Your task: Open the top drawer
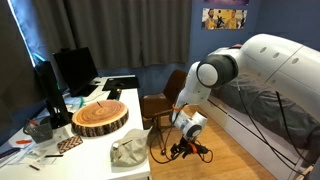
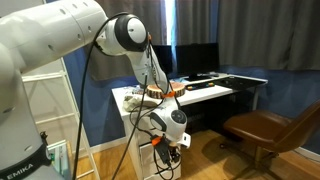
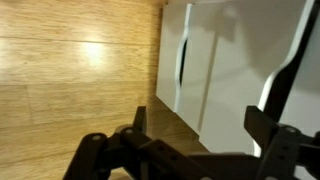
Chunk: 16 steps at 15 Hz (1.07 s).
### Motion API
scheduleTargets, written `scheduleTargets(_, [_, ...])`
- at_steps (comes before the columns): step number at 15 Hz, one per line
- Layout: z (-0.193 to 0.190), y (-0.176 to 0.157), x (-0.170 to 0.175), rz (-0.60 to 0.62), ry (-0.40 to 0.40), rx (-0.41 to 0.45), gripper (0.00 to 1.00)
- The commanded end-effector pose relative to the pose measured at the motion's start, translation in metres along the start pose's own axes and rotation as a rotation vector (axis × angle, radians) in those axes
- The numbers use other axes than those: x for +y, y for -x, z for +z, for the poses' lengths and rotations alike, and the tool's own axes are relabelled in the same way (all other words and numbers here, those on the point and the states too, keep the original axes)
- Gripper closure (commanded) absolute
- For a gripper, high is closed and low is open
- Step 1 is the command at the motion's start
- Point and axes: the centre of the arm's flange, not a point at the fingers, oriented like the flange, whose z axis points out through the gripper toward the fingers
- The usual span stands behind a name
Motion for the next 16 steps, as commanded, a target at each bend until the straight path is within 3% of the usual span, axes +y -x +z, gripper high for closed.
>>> scheduleTargets(1, [-0.007,-0.016,-0.018,0.022,0.11,-0.026,0.0])
scheduleTargets(10, [-0.051,-0.049,-0.068,0.096,0.037,0.004,0.0])
scheduleTargets(16, [-0.071,-0.062,-0.097,0.131,-0.186,0.015,0.0])
